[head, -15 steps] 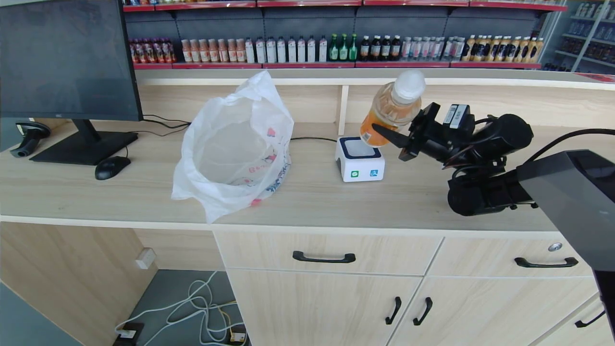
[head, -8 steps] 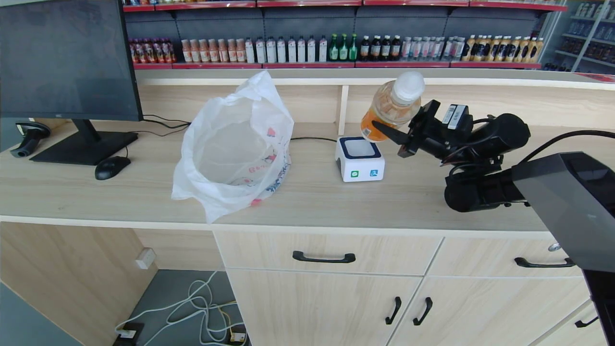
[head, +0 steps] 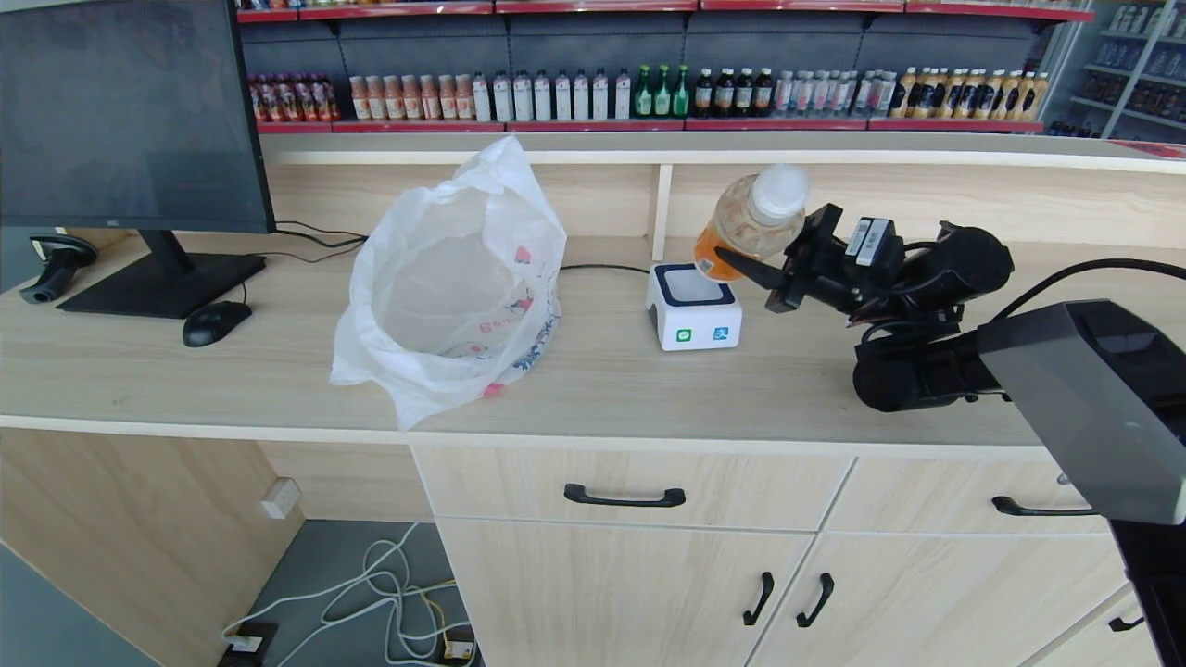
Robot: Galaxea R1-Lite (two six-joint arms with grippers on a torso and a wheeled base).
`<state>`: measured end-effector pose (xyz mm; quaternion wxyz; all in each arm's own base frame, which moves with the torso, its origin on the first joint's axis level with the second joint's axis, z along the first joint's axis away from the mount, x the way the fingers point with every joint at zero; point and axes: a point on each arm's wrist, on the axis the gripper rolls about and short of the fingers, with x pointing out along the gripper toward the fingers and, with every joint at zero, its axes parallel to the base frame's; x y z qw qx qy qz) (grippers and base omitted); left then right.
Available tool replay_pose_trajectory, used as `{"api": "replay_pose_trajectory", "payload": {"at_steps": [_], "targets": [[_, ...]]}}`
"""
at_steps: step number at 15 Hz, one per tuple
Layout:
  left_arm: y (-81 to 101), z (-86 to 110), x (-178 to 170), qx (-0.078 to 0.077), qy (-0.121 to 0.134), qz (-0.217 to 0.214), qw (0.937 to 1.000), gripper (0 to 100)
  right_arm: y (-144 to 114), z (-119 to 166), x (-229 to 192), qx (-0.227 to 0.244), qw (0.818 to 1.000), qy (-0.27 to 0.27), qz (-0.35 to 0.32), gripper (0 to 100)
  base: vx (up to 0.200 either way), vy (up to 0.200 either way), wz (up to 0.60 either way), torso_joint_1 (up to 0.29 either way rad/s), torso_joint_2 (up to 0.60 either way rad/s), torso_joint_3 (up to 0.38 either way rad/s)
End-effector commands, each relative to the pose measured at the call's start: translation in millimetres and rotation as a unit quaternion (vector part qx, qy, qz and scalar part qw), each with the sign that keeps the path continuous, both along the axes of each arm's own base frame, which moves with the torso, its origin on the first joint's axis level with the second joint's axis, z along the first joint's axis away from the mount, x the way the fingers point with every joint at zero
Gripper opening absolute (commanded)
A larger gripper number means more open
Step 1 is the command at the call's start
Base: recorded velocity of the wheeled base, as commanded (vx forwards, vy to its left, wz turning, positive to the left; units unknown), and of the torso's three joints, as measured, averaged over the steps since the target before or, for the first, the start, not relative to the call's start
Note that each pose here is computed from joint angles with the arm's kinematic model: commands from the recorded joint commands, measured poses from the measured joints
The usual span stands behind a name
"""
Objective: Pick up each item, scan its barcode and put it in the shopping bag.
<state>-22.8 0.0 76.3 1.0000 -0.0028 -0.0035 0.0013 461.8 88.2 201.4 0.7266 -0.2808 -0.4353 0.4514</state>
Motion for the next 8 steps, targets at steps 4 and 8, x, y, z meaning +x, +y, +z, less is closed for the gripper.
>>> {"api": "replay_pose_trajectory", "payload": {"at_steps": [4, 8], "targets": [[0.0, 0.0, 0.0, 0.0, 0.0, 0.0, 1.0, 100, -2.6, -6.2, 3.1, -0.006, 1.0, -0.012, -0.01, 0, 0.0, 0.0, 0.0, 0.0, 0.0, 0.0], [0.0, 0.0, 0.0, 0.0, 0.0, 0.0, 1.0, 100, -2.1, -11.0, 4.5, -0.02, 1.0, -0.021, -0.005, 0, 0.0, 0.0, 0.0, 0.0, 0.0, 0.0]]}}
